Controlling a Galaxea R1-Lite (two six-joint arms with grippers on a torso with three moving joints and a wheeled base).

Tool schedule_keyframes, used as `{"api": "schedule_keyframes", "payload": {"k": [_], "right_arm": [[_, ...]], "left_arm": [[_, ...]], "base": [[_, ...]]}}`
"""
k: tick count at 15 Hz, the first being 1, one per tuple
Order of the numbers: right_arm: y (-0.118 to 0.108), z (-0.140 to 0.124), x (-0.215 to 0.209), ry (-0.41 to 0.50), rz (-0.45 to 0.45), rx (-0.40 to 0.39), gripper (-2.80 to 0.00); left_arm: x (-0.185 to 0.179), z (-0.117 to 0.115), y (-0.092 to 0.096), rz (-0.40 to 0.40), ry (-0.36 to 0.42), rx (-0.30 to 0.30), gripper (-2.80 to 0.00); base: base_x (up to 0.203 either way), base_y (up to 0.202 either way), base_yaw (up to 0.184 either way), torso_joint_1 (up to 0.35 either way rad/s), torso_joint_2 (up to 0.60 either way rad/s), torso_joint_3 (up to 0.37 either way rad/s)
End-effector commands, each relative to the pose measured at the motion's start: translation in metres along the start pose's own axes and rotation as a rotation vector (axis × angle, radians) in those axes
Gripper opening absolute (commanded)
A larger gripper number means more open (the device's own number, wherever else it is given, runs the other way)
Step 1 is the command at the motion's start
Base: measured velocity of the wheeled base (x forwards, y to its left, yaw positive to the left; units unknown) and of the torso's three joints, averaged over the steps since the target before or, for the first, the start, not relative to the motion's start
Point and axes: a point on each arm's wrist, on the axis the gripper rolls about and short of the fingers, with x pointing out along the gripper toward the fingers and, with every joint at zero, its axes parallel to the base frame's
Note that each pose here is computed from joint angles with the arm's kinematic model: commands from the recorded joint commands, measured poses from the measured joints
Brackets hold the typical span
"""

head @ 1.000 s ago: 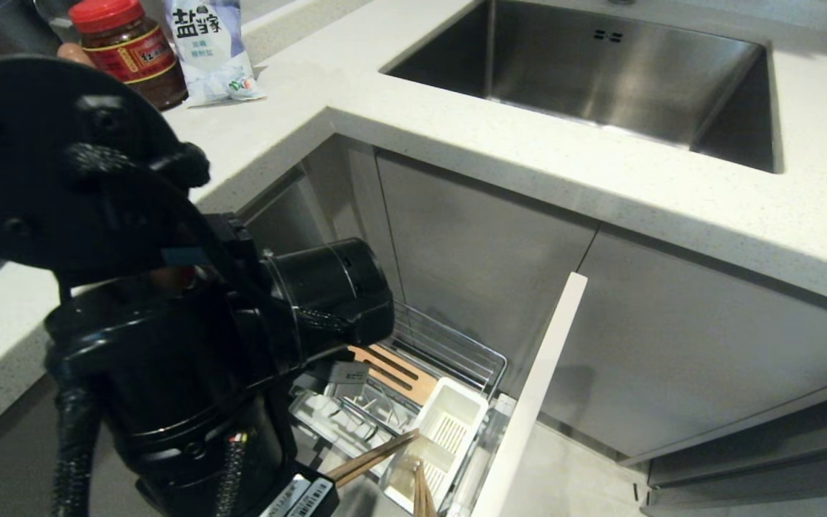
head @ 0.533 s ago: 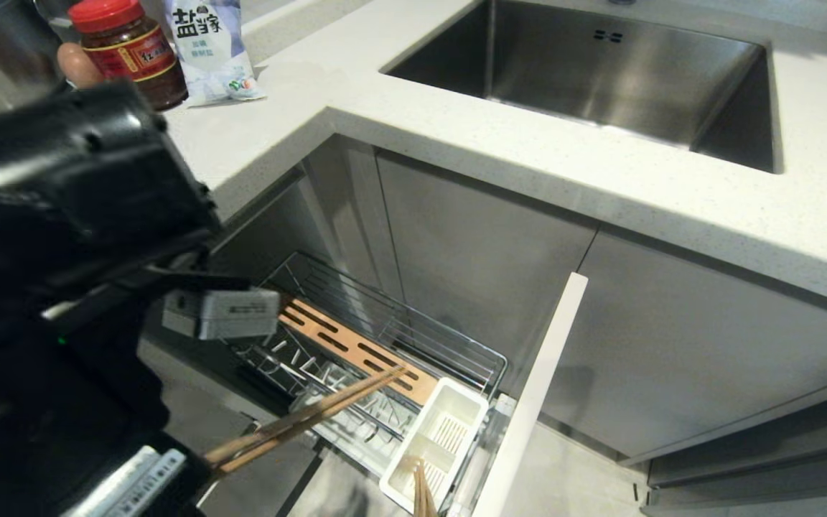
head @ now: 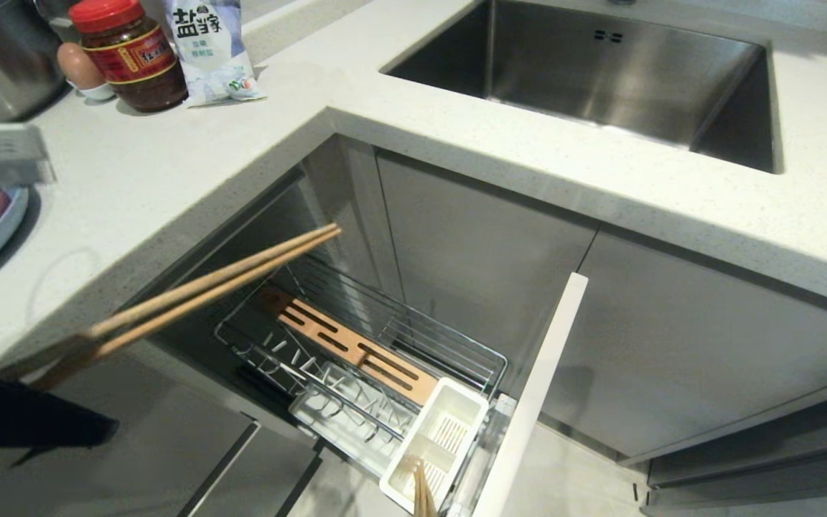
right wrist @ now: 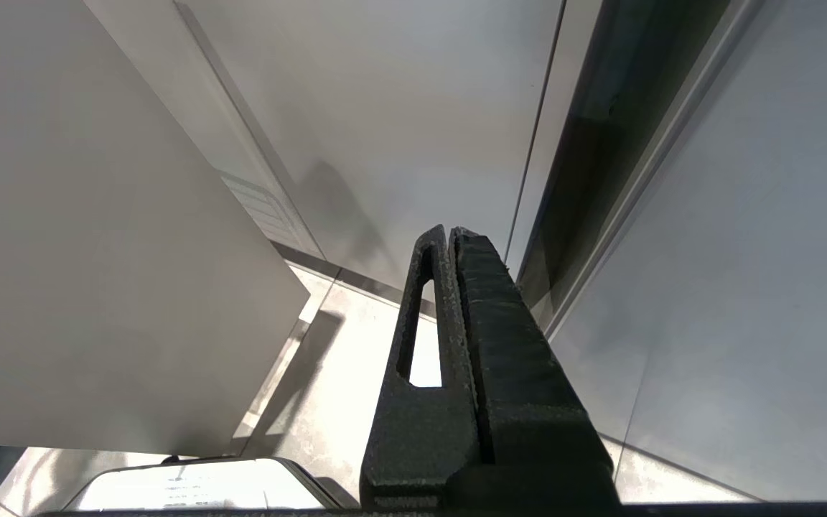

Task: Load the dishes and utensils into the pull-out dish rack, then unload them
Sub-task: Take the chopsticks out of the cupboard

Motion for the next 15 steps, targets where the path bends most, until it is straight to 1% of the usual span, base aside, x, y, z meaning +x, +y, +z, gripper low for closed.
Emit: {"api": "schedule_keyframes", "payload": {"k": [1,2,3,5,10,13,15], "right_arm": [[0.0,0.0,0.0,-0.005,-0.002,0.001,-2.8],[0.0,0.0,0.0,-0.005,0.0,0.001,-2.8],[0.0,0.0,0.0,-0.005,0.0,0.001,-2.8],[0.0,0.0,0.0,-0.005,-0.001,0.001,-2.8],[0.0,0.0,0.0,-0.004,0.001,0.001,-2.8],[0.0,0.0,0.0,-0.005,0.0,0.001,-2.8],[0.0,0.0,0.0,-0.005,-0.001,0.001,-2.8]], "left_arm": [[-0.024,-0.012,0.014,-0.002,-0.128,-0.035,-2.8],[-0.029,-0.013,0.018,0.026,-0.185,-0.06,-2.8],[-0.032,-0.014,0.02,0.047,-0.216,-0.073,-2.8],[-0.037,-0.015,0.027,0.139,-0.28,-0.128,-2.8],[-0.044,-0.01,0.043,0.406,-0.391,-0.295,-2.8],[-0.047,-0.009,0.052,0.581,-0.44,-0.394,-2.8],[-0.051,-0.011,0.057,0.677,-0.471,-0.456,-2.8]], "base": [[0.0,0.0,0.0,0.0,0.0,0.0],[0.0,0.0,0.0,0.0,0.0,0.0],[0.0,0.0,0.0,0.0,0.0,0.0],[0.0,0.0,0.0,0.0,0.0,0.0],[0.0,0.0,0.0,0.0,0.0,0.0],[0.0,0.0,0.0,0.0,0.0,0.0],[0.0,0.0,0.0,0.0,0.0,0.0]]}}
